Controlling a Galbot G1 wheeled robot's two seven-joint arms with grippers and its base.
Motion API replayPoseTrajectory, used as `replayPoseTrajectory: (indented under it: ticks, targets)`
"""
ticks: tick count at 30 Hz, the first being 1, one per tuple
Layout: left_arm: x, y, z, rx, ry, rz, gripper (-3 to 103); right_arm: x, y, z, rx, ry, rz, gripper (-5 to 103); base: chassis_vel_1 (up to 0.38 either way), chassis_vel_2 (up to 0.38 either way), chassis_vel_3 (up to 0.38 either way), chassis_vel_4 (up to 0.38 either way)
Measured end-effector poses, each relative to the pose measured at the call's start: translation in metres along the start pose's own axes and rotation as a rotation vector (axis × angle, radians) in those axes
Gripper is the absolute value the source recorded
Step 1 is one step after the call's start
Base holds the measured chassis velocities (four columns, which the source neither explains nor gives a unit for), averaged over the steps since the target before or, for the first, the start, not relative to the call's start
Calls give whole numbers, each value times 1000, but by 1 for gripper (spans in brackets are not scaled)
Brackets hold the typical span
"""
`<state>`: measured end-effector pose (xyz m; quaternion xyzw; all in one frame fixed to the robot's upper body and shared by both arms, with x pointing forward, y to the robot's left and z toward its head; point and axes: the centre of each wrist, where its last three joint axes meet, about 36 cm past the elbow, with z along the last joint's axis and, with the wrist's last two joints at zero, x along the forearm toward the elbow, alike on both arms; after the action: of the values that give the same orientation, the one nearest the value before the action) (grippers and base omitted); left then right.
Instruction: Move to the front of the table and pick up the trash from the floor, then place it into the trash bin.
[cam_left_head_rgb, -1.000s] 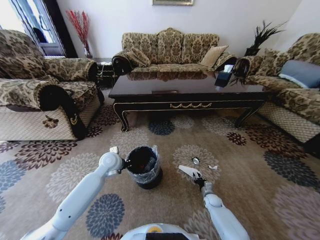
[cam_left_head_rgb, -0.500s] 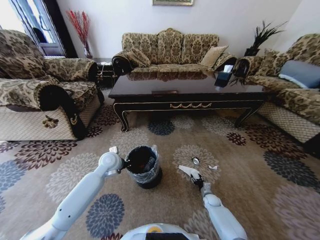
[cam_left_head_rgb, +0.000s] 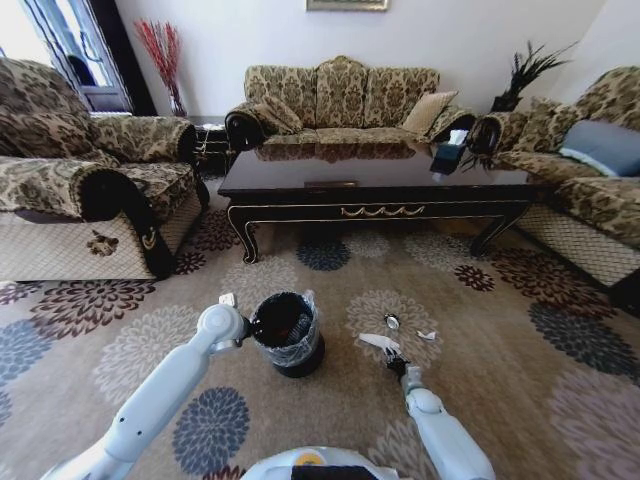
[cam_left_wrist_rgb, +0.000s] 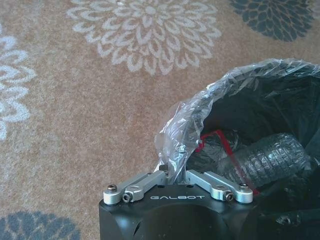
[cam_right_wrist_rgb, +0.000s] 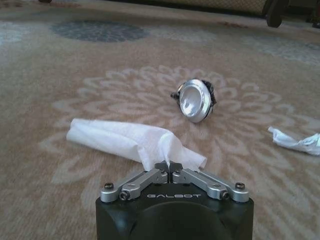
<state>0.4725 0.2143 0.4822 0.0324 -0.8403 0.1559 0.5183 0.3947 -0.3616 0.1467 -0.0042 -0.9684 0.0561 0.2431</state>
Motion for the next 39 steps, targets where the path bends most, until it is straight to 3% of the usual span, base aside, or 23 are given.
replayPoseTrajectory:
  ticks: [7,14,17,23,27,30,32,34,38,39]
  targets:
    - [-1,-6,0,-5,2,12,0,12,-8,-24,-14,-67,-3,0,0,0,0,0]
    - [-7,-26,2,-27,8,29,0,56,-16,-87,-43,-246,-28,0,0,0,0,0]
    - [-9,-32,2,-37,9,31,0,67,-17,-98,-33,-275,-35,0,0,0,0,0]
    - [-14,-51,4,-62,6,32,0,95,-11,-140,7,-394,-78,0,0,0,0,0]
    - [-24,-81,4,-114,12,33,0,123,-6,-170,53,-487,-122,0,0,0,0,0]
    - [-28,-89,5,-131,17,31,0,133,-3,-179,69,-515,-140,0,0,0,0,0]
    - [-35,-106,8,-164,26,29,0,148,0,-189,109,-554,-175,0,0,0,0,0]
    - [-37,-110,9,-171,28,29,0,151,0,-191,124,-565,-183,0,0,0,0,0]
    - [-43,-146,18,-229,39,48,0,174,6,-199,242,-628,-243,0,0,0,0,0]
    - [-43,-146,18,-229,39,48,0,174,6,-199,242,-628,-243,0,0,0,0,0]
